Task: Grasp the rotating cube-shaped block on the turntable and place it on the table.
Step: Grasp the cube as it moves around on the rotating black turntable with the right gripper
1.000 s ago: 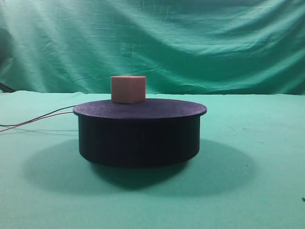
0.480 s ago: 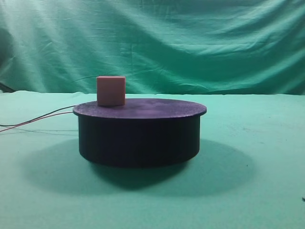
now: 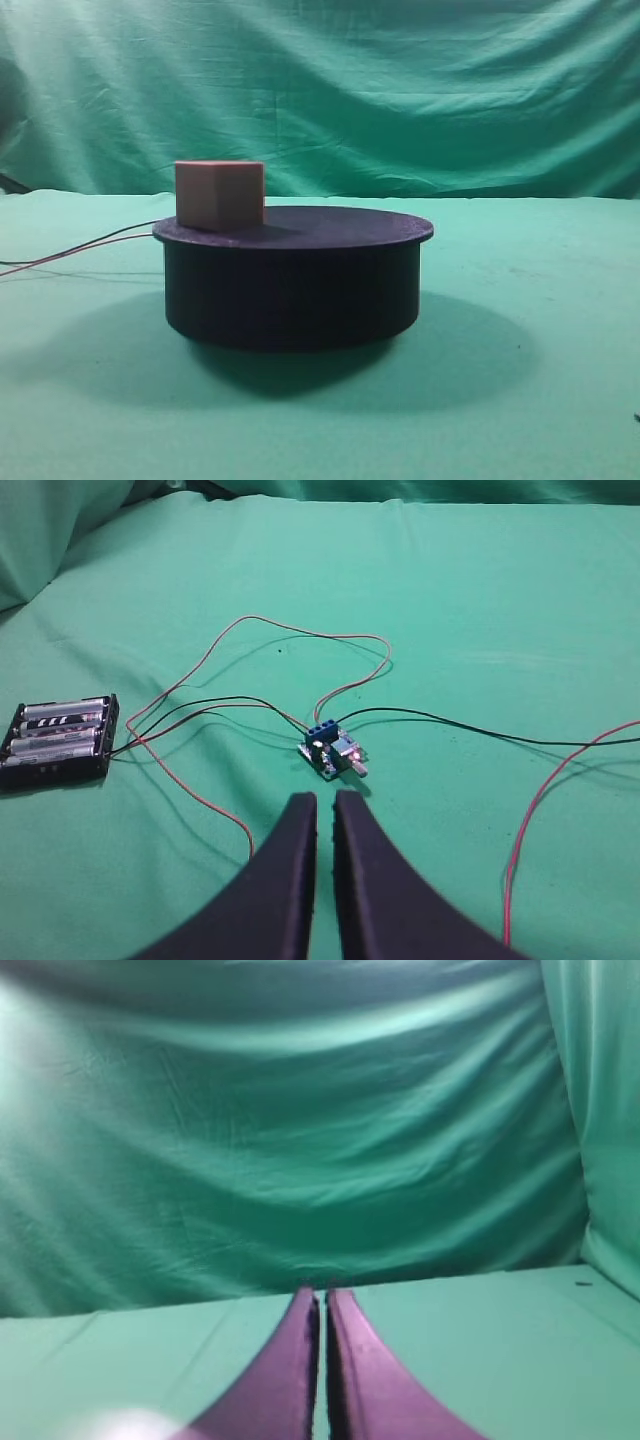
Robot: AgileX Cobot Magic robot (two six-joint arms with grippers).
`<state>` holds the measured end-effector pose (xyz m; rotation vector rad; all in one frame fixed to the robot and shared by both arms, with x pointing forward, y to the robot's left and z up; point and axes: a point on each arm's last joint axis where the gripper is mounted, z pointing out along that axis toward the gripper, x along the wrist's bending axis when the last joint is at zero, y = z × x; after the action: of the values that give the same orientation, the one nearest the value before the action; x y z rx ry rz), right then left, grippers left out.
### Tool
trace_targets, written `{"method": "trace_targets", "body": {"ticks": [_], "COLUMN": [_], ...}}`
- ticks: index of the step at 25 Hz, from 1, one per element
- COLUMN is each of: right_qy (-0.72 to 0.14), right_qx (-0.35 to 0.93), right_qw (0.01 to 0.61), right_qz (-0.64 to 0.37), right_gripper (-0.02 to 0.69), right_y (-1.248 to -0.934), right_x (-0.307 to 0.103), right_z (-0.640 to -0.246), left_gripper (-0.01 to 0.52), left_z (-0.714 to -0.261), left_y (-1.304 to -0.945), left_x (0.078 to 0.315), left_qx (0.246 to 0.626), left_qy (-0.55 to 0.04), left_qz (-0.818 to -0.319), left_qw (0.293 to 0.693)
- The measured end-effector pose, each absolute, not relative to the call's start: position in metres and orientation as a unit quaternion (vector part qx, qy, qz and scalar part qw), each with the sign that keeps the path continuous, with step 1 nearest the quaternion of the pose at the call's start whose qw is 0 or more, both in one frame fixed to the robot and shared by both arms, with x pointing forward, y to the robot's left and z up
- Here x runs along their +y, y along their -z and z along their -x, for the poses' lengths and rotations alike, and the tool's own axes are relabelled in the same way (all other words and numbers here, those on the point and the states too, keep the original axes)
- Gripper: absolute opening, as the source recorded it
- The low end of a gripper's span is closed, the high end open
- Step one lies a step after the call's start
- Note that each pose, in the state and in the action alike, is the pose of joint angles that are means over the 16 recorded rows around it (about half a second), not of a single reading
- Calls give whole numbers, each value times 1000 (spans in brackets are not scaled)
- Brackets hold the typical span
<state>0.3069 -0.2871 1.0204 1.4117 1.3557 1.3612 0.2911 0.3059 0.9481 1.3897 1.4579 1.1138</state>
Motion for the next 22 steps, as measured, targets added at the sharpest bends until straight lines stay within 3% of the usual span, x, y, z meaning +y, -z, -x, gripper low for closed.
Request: {"method": "trace_targets", "body": {"ticks": [11, 22], "right_qy": [-431, -352], "right_qx": [704, 832], "right_qw": [234, 89], "right_qz": [-514, -420], "right_gripper": [0, 14], "right_y": [-1031, -1022], "right_x": [-257, -186], "right_z": [-339, -392], "left_gripper": [0, 0], "left_z": [-291, -291], "left_y": [-948, -948], "left_x": [306, 306], "left_qx": [578, 578], "left_qy": [-442, -442], "left_qz": [-551, -551], "left_qw": [408, 408]}}
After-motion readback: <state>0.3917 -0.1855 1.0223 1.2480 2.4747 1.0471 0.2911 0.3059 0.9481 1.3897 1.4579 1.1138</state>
